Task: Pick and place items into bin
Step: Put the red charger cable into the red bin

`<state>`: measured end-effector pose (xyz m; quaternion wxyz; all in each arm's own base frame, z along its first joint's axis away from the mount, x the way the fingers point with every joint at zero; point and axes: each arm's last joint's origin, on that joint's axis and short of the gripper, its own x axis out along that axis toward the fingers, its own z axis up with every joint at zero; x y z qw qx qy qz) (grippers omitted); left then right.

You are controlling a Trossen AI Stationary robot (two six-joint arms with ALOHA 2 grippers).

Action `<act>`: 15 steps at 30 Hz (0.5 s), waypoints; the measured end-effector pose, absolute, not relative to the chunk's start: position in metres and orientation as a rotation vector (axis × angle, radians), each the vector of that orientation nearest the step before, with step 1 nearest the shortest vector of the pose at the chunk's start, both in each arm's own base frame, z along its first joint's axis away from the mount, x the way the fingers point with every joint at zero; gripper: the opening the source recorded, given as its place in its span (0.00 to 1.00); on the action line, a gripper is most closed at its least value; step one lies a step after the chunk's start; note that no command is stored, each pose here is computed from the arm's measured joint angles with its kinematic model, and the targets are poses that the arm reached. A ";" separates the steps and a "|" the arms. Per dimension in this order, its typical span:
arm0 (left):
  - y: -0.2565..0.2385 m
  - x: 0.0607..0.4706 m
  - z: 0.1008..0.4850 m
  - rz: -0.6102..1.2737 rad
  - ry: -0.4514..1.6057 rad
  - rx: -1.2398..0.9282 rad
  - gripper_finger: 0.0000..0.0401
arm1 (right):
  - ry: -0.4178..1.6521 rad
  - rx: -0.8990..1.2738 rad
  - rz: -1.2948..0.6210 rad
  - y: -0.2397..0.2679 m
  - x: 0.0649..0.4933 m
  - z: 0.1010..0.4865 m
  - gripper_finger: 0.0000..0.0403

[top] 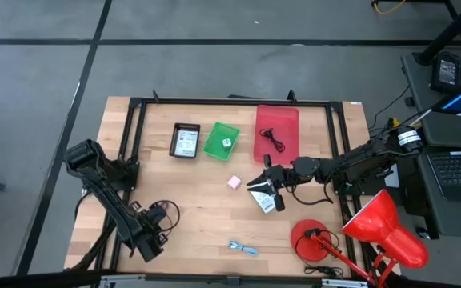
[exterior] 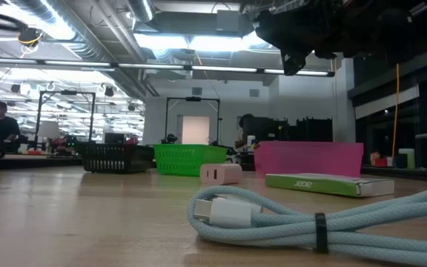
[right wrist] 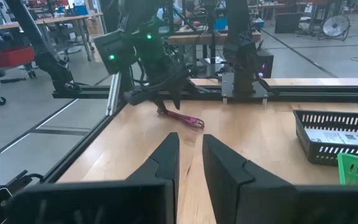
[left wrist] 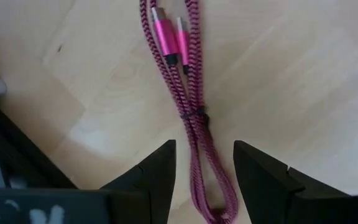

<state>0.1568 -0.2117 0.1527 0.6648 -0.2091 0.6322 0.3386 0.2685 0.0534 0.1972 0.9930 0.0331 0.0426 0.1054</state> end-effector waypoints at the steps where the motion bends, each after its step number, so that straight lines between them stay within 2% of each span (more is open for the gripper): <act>1: -0.210 0.156 0.150 0.771 1.427 -0.475 0.39 | 0.085 0.066 0.211 0.053 0.269 0.197 0.13; 12: -0.204 0.151 0.134 0.739 1.443 -0.500 0.38 | 0.080 0.067 0.212 0.053 0.269 0.198 0.13; 15: -0.205 0.151 0.134 0.723 1.456 -0.501 0.35 | 0.079 0.067 0.212 0.053 0.269 0.198 0.13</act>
